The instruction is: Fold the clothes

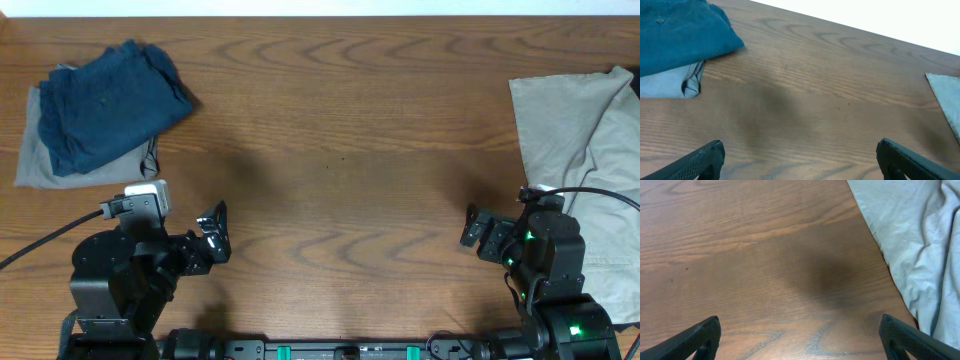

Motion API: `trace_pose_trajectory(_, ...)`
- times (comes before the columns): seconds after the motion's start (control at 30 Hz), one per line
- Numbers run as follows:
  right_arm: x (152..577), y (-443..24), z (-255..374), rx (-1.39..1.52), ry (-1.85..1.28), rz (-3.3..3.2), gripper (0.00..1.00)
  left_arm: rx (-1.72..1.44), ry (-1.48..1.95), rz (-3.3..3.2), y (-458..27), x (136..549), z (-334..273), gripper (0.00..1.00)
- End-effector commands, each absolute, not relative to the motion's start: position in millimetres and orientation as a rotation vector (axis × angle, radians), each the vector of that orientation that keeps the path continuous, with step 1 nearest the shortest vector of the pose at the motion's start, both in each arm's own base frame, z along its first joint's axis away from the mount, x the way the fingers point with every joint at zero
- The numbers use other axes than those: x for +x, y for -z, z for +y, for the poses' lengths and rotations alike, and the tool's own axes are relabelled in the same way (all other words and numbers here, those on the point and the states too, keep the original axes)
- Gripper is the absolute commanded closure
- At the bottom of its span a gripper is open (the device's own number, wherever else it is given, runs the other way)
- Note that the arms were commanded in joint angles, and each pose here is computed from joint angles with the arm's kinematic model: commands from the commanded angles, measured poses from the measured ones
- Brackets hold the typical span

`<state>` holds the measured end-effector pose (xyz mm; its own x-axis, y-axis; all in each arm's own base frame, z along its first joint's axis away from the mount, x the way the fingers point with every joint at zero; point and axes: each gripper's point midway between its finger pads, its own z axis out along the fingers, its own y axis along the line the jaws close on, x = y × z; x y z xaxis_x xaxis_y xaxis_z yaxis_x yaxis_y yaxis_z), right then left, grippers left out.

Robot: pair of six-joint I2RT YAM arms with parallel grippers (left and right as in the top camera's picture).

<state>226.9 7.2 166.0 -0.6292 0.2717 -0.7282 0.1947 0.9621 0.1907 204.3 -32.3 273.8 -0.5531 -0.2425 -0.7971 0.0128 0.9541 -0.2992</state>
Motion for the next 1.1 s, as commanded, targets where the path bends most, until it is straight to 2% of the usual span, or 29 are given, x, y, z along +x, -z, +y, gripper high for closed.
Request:
trace_pose_trajectory(0.0, 224.6, -167.3, 3.2, 0.354, -0.11, 2.248, 0.01, -0.152, 0.308, 2.147, -268.8, 204.6, -29.8, 0.02)
trace_pose_trajectory(0.33, 203.8, -170.5, -10.9, 0.366, -0.08, 2.132, 0.01, -0.152, 0.308, 2.147, -268.8, 204.6, -29.8, 0.02)
trace_pose_trajectory(0.67, 200.5, -166.4, -11.6, 0.229, -0.066, 1.91, 0.01, -0.152, 0.308, 2.147, -268.8, 204.6, -29.8, 0.02)
trace_pose_trajectory(1.07, 237.4, -177.9, -20.2, 0.194, -0.03, 1.65, 0.01, -0.152, 0.308, 2.147, -268.8, 204.6, -29.8, 0.02)
